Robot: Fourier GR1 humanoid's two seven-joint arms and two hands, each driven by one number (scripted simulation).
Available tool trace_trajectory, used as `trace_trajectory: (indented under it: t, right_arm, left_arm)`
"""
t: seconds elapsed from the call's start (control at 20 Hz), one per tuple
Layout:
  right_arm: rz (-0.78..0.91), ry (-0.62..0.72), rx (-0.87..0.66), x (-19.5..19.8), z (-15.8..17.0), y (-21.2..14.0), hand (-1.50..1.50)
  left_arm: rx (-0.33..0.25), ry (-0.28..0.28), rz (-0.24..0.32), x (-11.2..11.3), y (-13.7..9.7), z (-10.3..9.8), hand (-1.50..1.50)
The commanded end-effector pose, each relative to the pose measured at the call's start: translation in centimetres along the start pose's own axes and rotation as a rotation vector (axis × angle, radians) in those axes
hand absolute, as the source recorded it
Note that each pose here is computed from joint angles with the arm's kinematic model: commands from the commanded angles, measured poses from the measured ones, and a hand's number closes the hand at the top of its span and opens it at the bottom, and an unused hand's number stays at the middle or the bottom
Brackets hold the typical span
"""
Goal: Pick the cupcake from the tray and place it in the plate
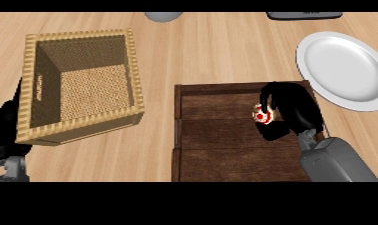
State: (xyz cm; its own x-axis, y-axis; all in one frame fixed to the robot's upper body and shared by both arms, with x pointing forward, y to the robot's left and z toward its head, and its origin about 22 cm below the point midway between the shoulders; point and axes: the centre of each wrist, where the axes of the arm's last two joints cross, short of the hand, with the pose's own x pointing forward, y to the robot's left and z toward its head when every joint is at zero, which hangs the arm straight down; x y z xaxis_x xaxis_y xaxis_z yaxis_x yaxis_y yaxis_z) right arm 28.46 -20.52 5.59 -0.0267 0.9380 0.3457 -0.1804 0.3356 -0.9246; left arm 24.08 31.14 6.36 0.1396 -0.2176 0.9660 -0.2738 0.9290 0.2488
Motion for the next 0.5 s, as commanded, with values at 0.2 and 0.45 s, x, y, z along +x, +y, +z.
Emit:
trace_trajectory:
  t: [0.2,0.45]
  right_arm:
    - [0.068,-0.372,-0.047,-5.1,-0.2,-5.5,1.50]
    - [-0.050,-0.377,-0.306,-8.1,0.3,-9.7,1.50]
  left_arm:
    - [-0.143,0.136,0.016,-3.6,-5.0,1.4,0.00]
    - [-0.118,0.158,0.034,-3.7,-4.0,1.2,0.00]
